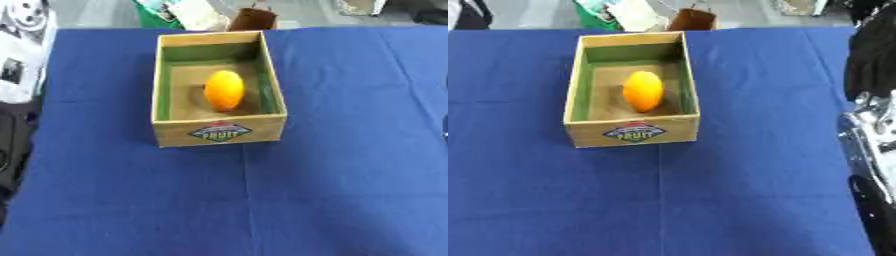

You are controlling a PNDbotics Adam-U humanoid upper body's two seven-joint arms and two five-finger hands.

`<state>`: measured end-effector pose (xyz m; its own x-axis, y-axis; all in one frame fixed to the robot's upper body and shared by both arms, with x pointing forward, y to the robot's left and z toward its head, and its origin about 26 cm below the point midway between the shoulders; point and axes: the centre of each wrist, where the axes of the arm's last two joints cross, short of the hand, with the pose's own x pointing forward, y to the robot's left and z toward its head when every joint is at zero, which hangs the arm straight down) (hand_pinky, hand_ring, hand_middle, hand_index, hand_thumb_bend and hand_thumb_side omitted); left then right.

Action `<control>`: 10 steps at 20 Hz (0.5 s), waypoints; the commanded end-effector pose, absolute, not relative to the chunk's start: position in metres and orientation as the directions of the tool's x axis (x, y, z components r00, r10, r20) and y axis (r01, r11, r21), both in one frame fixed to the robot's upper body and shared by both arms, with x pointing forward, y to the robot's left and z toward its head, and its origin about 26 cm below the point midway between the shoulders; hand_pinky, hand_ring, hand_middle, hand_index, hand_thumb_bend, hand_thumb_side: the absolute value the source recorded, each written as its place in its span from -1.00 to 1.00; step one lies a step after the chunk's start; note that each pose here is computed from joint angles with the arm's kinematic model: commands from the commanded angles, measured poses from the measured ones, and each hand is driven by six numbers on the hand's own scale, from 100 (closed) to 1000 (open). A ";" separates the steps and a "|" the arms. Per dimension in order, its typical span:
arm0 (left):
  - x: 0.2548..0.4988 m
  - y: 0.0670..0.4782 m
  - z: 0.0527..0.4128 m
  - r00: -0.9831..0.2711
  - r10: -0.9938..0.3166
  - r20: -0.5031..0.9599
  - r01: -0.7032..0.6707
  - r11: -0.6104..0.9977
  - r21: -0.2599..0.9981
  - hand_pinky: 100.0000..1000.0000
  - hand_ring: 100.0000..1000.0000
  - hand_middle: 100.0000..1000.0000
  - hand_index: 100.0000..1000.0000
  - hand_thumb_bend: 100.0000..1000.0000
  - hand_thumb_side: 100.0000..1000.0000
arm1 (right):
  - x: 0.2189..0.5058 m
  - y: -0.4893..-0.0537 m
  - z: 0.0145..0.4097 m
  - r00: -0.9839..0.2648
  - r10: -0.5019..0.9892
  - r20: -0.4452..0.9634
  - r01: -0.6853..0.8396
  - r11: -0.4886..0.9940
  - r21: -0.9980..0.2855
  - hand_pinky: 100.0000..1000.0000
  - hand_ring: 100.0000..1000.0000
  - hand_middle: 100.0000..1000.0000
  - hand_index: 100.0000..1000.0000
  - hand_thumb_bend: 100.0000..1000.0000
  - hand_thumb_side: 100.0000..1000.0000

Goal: Pick up objects on the table and place them in the box.

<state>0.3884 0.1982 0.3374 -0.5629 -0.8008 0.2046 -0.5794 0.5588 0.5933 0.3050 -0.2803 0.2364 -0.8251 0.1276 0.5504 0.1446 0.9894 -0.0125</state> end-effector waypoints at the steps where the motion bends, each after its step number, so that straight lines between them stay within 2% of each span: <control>1: 0.363 0.221 0.352 -0.574 -0.786 0.230 -0.648 0.608 0.460 0.11 0.21 0.26 0.52 -0.84 -0.20 | 0.302 -0.286 0.246 -0.844 0.163 0.510 0.169 0.985 -0.036 0.48 0.48 0.43 0.64 -1.00 1.00; 2: 0.358 0.227 0.349 -0.576 -0.776 0.256 -0.651 0.625 0.431 0.11 0.19 0.24 0.51 -0.85 -0.17 | 0.302 -0.287 0.247 -0.846 0.165 0.507 0.172 0.985 -0.034 0.48 0.48 0.43 0.64 -1.00 1.00; 4: 0.348 0.237 0.342 -0.581 -0.756 0.300 -0.656 0.654 0.377 0.11 0.18 0.24 0.51 -0.75 -0.07 | 0.301 -0.288 0.248 -0.849 0.167 0.501 0.177 0.984 -0.027 0.48 0.48 0.43 0.64 -1.00 1.00; 7: 0.332 0.254 0.331 -0.584 -0.733 0.350 -0.672 0.678 0.299 0.12 0.18 0.24 0.50 -0.67 -0.05 | 0.301 -0.288 0.249 -0.854 0.168 0.492 0.181 0.983 -0.021 0.48 0.48 0.43 0.64 -1.00 1.00; 8: 0.328 0.259 0.328 -0.584 -0.726 0.363 -0.679 0.682 0.271 0.13 0.17 0.23 0.50 -0.53 0.20 | 0.301 -0.289 0.249 -0.856 0.169 0.489 0.182 0.983 -0.020 0.48 0.48 0.43 0.64 -1.00 1.00; 9: 0.324 0.262 0.326 -0.587 -0.718 0.374 -0.686 0.687 0.241 0.13 0.17 0.23 0.49 -0.52 0.24 | 0.301 -0.289 0.249 -0.857 0.169 0.487 0.183 0.983 -0.018 0.48 0.48 0.43 0.64 -1.00 1.00; 10: 0.321 0.265 0.323 -0.590 -0.709 0.386 -0.692 0.691 0.209 0.14 0.16 0.22 0.49 -0.58 0.60 | 0.301 -0.289 0.249 -0.858 0.169 0.486 0.184 0.983 -0.017 0.48 0.48 0.43 0.64 -1.00 1.00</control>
